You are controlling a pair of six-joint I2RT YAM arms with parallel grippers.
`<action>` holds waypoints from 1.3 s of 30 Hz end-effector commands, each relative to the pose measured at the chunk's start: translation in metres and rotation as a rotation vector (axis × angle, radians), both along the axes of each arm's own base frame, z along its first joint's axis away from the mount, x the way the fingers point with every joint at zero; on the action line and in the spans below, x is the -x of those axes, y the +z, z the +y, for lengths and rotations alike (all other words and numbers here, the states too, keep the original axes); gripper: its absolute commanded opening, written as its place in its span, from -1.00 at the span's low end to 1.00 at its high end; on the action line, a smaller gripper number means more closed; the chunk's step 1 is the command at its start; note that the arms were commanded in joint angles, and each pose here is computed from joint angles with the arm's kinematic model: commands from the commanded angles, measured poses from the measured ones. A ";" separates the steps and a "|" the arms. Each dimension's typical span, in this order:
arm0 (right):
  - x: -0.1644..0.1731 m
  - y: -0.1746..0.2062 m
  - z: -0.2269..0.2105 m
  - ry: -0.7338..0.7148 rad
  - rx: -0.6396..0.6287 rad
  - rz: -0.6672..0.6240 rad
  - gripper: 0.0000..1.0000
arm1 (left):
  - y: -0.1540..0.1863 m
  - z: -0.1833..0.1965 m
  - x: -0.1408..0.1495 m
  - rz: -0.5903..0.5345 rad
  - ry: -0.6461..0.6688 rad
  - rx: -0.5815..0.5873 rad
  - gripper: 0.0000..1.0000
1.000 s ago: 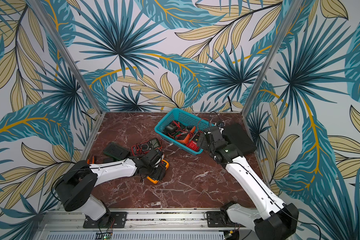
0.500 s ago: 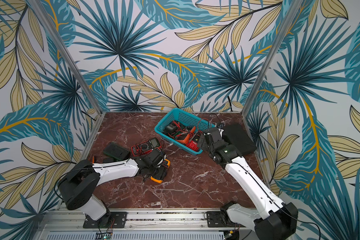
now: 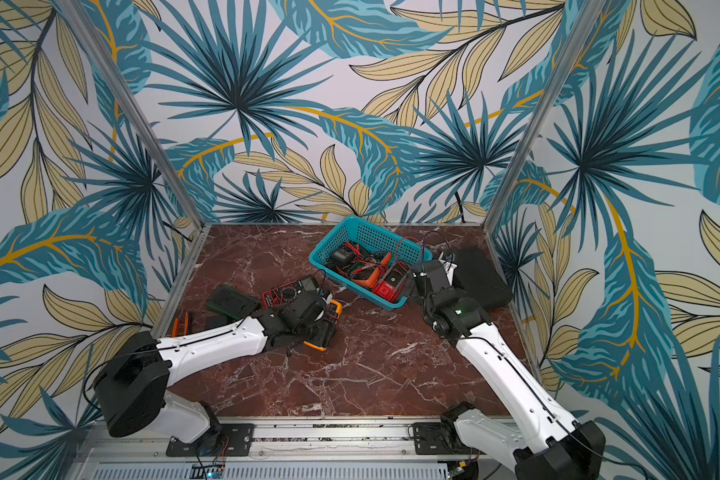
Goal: Put the multimeter into the basket
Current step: Pick up the multimeter from the center of the board, then place the multimeter in the basket.
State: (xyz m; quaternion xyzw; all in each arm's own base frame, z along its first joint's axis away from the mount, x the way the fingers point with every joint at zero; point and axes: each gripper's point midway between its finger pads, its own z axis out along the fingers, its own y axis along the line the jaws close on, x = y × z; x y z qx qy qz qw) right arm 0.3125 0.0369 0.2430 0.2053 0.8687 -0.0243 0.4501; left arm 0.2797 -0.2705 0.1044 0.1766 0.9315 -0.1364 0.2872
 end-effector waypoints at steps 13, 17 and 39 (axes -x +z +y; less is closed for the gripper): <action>0.024 0.029 -0.027 -0.066 0.039 -0.124 0.99 | 0.154 -0.089 -0.108 -0.419 -0.076 0.087 -1.00; 0.031 0.038 -0.033 -0.082 0.038 -0.159 0.99 | 0.147 -0.119 -0.127 -0.410 -0.129 0.081 -1.00; 0.039 0.043 -0.032 -0.064 -0.013 -0.229 0.99 | 0.080 -0.205 -0.163 -0.326 -0.345 0.093 -1.00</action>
